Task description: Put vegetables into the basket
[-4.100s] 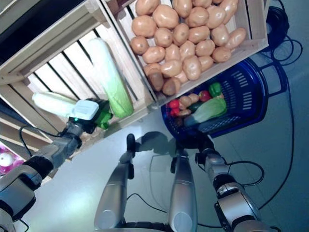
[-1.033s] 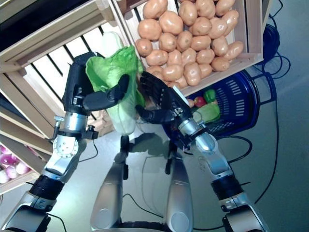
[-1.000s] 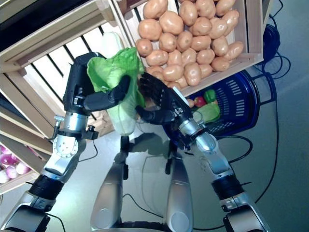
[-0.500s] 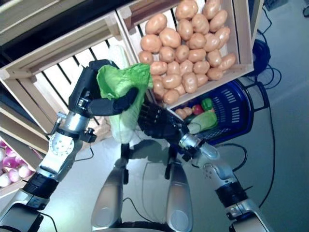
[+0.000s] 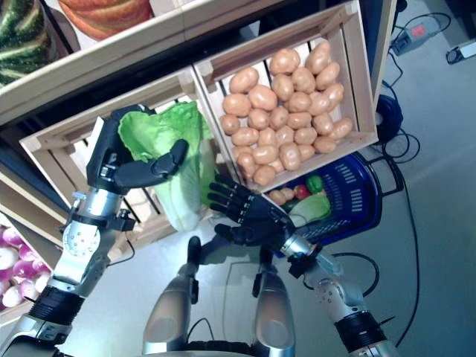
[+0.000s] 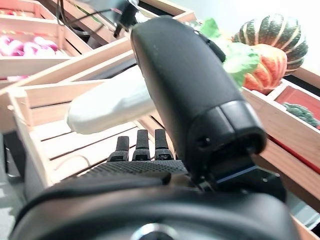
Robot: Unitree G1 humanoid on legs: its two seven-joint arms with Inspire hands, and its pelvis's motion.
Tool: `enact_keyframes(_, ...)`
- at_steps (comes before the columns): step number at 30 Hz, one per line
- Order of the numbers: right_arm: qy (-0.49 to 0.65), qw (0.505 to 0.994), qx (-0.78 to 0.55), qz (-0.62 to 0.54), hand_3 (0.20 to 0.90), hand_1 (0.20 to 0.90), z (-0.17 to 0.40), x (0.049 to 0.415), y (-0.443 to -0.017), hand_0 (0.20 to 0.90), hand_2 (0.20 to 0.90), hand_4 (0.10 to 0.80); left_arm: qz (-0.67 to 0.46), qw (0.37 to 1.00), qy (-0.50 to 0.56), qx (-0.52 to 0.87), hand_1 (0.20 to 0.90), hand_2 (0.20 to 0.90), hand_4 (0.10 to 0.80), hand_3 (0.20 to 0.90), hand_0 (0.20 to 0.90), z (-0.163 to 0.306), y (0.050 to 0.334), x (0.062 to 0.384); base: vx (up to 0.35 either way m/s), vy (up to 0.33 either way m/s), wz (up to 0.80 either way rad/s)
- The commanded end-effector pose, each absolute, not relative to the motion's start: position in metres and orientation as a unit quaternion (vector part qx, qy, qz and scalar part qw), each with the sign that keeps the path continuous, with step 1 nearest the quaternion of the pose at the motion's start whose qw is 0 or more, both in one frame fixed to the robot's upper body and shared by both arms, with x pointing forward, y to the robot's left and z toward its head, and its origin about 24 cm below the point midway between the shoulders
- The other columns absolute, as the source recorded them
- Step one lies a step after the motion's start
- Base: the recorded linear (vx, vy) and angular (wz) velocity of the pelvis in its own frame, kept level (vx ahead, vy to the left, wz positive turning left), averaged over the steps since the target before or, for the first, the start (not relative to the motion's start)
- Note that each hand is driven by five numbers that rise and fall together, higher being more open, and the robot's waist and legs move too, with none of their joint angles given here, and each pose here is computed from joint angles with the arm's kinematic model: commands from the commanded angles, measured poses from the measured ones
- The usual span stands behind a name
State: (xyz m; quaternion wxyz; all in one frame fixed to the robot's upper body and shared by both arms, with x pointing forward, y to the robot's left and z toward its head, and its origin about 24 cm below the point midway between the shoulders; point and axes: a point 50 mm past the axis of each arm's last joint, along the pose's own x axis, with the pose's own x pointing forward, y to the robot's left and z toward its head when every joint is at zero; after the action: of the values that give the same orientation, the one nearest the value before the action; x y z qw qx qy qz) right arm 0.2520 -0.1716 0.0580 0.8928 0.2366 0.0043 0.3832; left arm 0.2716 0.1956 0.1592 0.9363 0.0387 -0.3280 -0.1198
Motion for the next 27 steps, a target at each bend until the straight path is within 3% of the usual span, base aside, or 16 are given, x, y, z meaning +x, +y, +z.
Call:
enact_keyframes(1,-0.061,0.854,0.277,0.436,0.9,0.9,0.076,0.239,-0.163,0.9,0.9,0.8,-0.135,0.898,-0.419,0.003,0.3,0.3,0.4,0.3,0.3,0.189,0.198,0.252,0.113,0.026,0.14)
enact_keyframes(6,-0.049,0.857,0.261,0.441,0.9,0.9,0.072,0.236,-0.161,0.9,0.9,0.8,-0.164,0.903,-0.396,-0.032,0.3,0.3,0.4,0.3,0.3,0.181,0.192,0.253,0.063,0.022,0.06)
enact_keyframes(17,-0.024,0.859,0.238,0.453,0.9,0.9,0.072,0.234,-0.138,0.9,0.9,0.8,-0.28,0.899,-0.311,-0.128,0.3,0.3,0.4,0.3,0.3,0.153,0.148,0.255,0.054,0.018,-0.02)
enact_keyframes(27,0.0,0.814,0.264,0.517,0.9,0.9,0.072,0.227,-0.112,0.9,0.9,0.8,-0.373,0.876,-0.269,-0.147,0.3,0.3,0.4,0.3,0.3,0.145,0.114,0.249,0.019,0.005,-0.01)
